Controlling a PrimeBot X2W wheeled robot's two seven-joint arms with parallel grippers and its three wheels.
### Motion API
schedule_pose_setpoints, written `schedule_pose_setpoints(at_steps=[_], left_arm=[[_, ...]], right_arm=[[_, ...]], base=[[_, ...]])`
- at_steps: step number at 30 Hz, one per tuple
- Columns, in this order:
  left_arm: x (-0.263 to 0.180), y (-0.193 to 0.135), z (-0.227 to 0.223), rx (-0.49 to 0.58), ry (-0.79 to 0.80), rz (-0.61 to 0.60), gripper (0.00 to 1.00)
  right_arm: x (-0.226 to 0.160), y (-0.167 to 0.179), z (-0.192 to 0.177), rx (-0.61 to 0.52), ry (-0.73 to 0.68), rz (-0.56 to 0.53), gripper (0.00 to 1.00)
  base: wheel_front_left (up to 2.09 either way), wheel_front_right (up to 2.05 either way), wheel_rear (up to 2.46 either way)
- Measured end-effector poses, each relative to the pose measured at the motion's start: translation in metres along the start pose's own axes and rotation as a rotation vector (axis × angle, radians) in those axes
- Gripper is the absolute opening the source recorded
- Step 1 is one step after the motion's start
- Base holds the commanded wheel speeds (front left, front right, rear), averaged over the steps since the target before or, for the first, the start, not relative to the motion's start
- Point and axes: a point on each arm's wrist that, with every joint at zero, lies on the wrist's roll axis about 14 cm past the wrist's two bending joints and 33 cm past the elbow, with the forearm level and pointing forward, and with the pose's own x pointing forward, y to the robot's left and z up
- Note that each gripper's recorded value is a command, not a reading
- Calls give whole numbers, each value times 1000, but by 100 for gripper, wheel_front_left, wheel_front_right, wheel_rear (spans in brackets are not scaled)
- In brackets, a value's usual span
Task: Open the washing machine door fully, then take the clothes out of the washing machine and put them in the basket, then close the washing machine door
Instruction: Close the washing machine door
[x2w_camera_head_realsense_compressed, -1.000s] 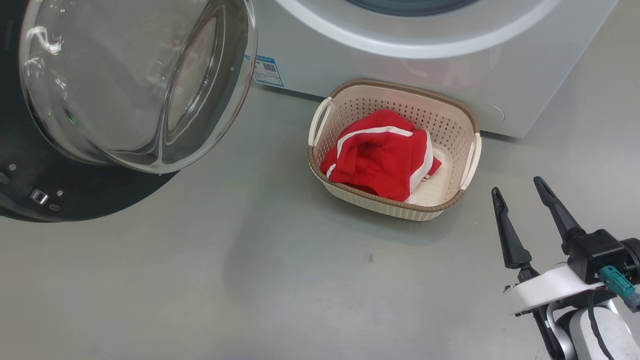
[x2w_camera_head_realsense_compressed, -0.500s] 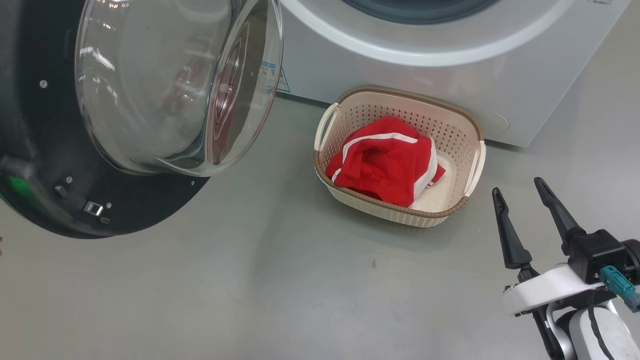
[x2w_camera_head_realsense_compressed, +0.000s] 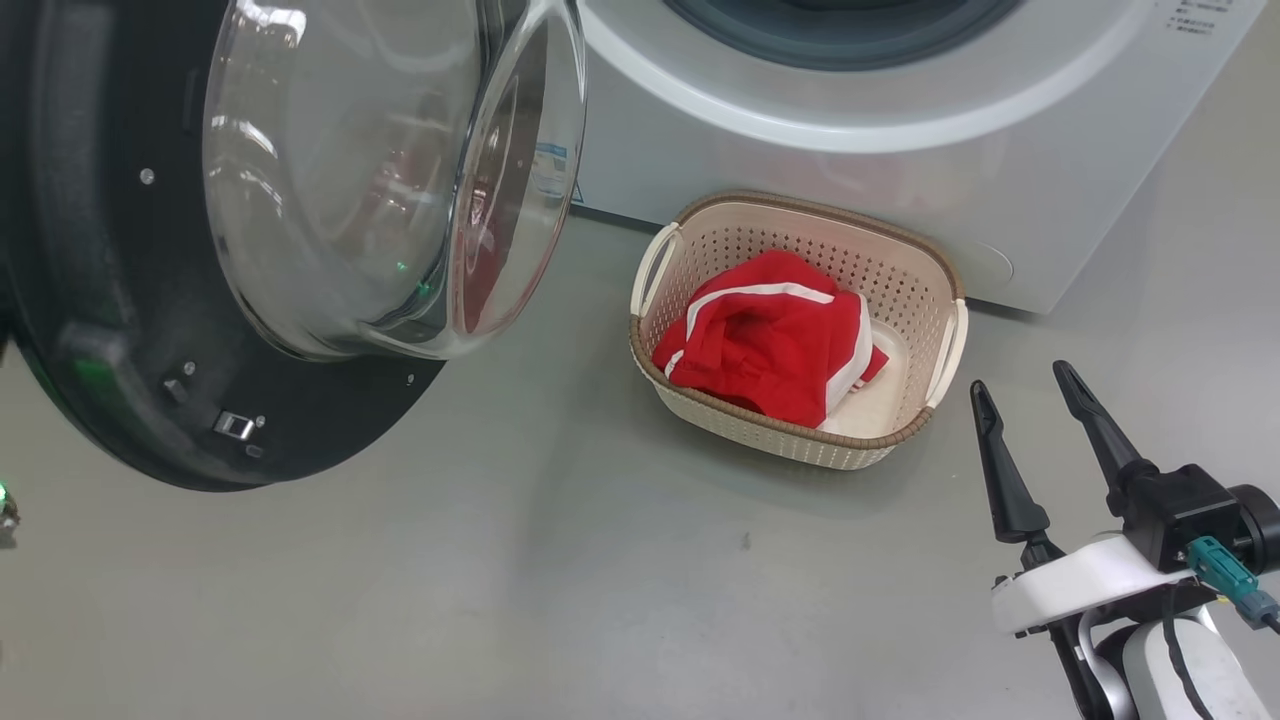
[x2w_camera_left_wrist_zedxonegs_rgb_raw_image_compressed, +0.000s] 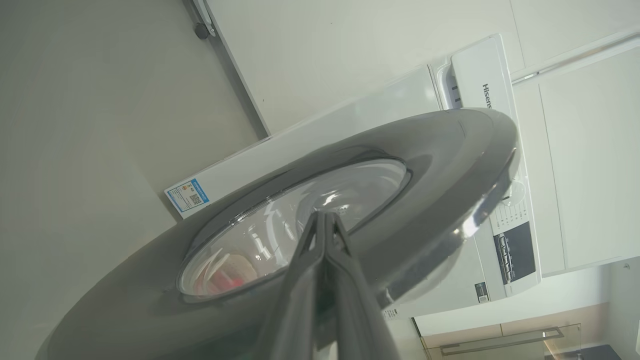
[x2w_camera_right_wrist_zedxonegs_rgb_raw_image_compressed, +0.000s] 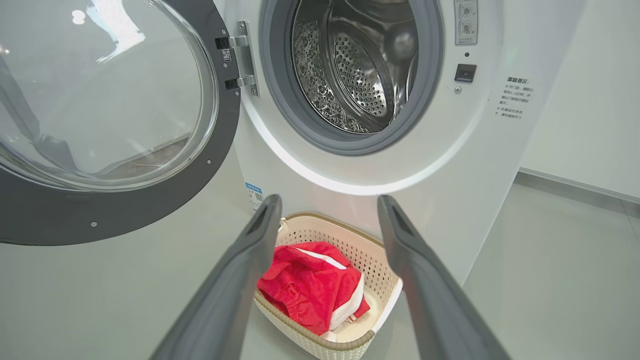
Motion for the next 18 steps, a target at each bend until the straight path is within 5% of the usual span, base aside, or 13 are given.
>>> schedule_pose_setpoints(at_steps=[18], left_arm=[[1, -25, -70, -25, 215, -118, 0]], right_arm=[[-12, -3, 4, 33, -25, -47, 100]], base=[[0, 0, 0]])
